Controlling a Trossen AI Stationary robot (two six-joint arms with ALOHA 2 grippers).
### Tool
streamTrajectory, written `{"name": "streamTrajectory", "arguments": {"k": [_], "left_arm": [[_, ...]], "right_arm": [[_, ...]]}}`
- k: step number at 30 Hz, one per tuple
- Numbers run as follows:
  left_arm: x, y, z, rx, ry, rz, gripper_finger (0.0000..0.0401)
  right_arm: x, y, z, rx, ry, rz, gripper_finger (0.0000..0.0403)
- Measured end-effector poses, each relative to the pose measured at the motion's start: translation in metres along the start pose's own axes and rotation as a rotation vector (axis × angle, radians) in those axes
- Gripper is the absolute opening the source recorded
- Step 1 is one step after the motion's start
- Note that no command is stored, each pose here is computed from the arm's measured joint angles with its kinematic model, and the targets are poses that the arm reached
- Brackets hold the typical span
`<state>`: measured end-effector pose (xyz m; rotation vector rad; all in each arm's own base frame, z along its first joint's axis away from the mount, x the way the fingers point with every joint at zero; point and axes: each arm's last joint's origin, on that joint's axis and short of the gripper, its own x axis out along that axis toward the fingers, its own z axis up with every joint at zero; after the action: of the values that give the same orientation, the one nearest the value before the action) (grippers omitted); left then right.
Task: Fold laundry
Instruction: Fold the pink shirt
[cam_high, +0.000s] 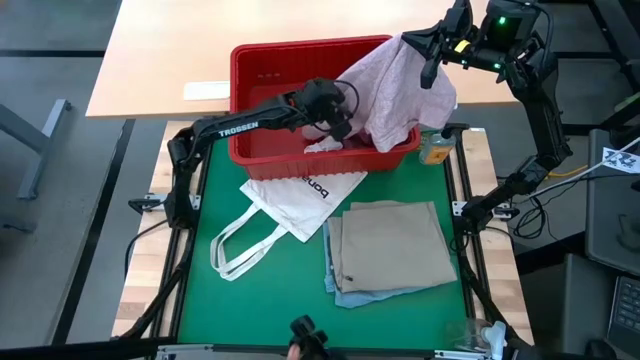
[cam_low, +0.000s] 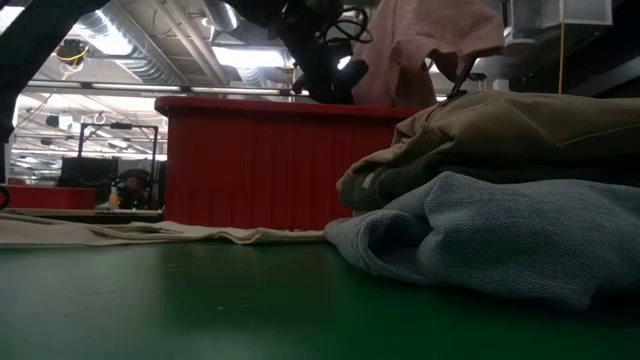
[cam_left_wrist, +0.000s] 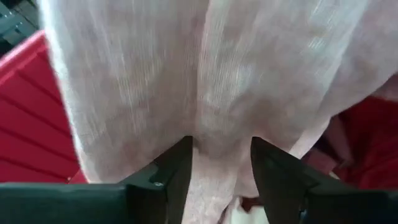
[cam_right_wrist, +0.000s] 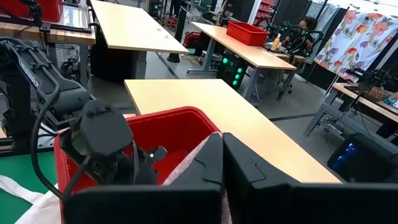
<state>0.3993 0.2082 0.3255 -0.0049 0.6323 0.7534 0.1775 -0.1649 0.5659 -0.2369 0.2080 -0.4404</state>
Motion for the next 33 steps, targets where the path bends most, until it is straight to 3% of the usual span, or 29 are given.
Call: {"name": "streamTrajectory", "arguments": {"k": [11, 20, 25, 33], "left_arm": [[-0.001, -0.002, 0.002, -0.007, -0.017, -0.011, 0.0013], [-0.010, -0.009, 0.004, -0.013, -0.025, -0.031, 0.0002], [-0.055, -0.004, 0.022, -0.064, -0.104, -0.048, 0.0001], [-0.153, 0.034, 0.048, -0.205, -0.301, -0.054, 0.0001]], "right_arm": [[0.000, 0.000, 0.000, 0.001, 0.002, 0.001, 0.0000], [0.001, -0.001, -0.001, 0.002, 0.011, -0.018, 0.0000], [0.000, 0.000, -0.001, -0.004, 0.016, -0.017, 0.0000], [-0.017, 0.003, 0.006, -0.062, -0.019, -0.047, 0.0000]]}}
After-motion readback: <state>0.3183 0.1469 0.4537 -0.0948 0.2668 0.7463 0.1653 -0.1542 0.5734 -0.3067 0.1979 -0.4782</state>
